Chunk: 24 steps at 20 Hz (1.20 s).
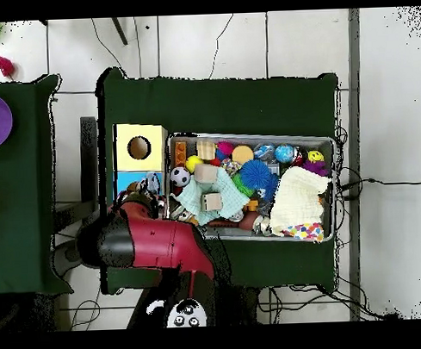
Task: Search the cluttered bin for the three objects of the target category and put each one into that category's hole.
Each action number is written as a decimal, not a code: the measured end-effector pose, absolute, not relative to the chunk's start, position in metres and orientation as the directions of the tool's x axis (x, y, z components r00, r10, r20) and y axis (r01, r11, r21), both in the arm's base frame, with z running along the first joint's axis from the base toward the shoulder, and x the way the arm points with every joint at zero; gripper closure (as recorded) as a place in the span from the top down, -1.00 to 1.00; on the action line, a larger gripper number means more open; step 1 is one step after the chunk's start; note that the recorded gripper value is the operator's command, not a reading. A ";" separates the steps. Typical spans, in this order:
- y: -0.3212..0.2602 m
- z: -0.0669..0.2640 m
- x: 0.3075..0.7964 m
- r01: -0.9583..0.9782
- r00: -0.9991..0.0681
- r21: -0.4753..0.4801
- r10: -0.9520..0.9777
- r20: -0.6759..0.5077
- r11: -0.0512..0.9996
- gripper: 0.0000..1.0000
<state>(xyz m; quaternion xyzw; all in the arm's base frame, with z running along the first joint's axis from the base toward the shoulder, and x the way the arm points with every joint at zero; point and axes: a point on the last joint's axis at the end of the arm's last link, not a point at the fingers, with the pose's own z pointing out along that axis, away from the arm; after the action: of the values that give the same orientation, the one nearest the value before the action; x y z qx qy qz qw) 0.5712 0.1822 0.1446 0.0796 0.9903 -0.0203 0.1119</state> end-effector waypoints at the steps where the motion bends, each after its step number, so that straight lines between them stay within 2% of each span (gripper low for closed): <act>1: 0.183 0.145 0.573 0.167 -0.961 -0.024 0.157 -0.229 0.986 -1.00; 10: 0.196 0.141 0.594 0.190 -0.950 -0.020 0.178 -0.257 0.982 -1.00; 24: 0.210 0.134 0.590 0.199 -0.951 -0.014 0.190 -0.243 0.980 -1.00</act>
<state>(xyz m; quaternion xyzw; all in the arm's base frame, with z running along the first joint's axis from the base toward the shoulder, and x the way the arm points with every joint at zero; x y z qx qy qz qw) 0.5896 0.2102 0.1342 0.0986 0.9875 -0.0194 0.1210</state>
